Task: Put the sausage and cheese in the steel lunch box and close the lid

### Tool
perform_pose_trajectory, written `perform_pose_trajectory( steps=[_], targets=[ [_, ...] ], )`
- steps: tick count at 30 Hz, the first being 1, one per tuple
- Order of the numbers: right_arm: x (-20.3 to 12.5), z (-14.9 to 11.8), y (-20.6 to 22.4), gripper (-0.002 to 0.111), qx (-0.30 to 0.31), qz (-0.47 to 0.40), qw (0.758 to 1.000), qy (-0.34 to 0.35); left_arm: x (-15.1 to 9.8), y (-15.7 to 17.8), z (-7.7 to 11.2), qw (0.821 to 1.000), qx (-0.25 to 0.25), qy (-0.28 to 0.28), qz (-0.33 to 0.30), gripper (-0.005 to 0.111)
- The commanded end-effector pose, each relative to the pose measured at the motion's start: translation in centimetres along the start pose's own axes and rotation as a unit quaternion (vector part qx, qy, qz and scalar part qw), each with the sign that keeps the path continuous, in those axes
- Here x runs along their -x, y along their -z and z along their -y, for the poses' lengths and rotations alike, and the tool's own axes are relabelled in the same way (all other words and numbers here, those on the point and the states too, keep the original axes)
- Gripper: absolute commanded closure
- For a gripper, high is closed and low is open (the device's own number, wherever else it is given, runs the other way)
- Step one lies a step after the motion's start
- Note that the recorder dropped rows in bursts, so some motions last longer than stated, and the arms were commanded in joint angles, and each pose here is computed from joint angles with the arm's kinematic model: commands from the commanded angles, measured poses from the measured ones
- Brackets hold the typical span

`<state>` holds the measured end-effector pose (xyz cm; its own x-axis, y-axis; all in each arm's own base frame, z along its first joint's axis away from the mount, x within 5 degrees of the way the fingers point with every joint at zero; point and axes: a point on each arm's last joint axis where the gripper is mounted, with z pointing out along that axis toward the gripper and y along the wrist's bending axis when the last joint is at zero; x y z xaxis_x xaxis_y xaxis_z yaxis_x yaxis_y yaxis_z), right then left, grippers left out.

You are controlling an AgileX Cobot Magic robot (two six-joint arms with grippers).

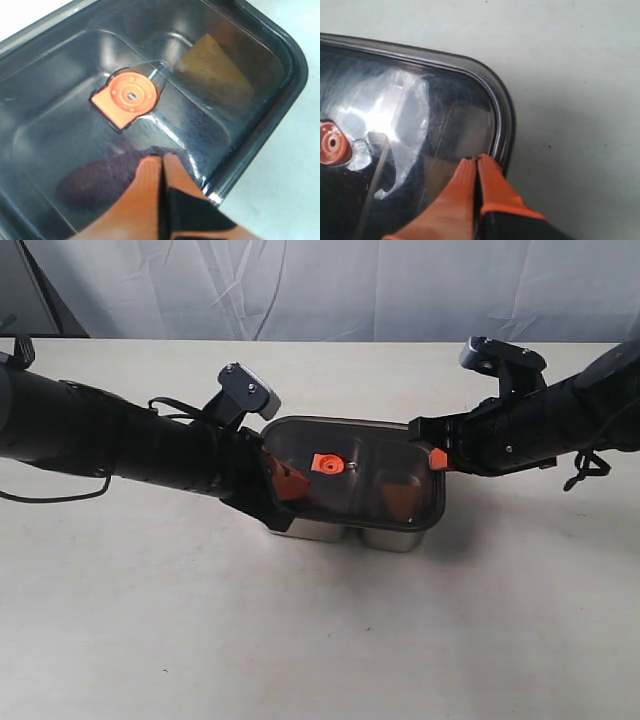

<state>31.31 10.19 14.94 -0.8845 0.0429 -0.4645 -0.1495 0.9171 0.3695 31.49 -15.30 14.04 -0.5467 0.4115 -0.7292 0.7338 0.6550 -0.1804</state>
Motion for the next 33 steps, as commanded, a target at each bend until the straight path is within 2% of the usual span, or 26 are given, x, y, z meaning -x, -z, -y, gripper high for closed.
perform_pose_trajectory(
  steps=[1,5,13,23,28,33],
  targets=[
    [-0.7,0.7,-1.8,0.108,-0.009,-0.03,0.999,0.009,-1.9,-0.9,0.1,0.999,0.0,-0.024,-0.049,0.107],
    [0.7,0.0,-1.6,0.108,0.005,-0.017,1.0,0.018,-1.8,-0.9,0.5,0.998,-0.022,-0.024,-0.044,0.107],
    [2.3,-1.5,0.4,0.108,0.037,0.006,0.999,0.033,-1.9,-0.8,0.5,0.997,-0.022,-0.045,-0.053,0.107],
    [4.1,-4.0,7.0,0.108,0.06,0.098,0.991,0.071,2.0,3.1,0.6,0.998,0.057,-0.032,0.025,0.107],
    [3.9,-5.2,10.7,0.108,0.078,0.136,0.984,0.086,4.5,6.3,1.8,0.993,0.068,-0.054,0.08,0.107],
    [1.5,-5.2,13.7,0.109,0.069,0.171,0.978,0.094,6.8,10.4,4.6,0.985,0.018,-0.074,0.153,0.107]
  ],
)
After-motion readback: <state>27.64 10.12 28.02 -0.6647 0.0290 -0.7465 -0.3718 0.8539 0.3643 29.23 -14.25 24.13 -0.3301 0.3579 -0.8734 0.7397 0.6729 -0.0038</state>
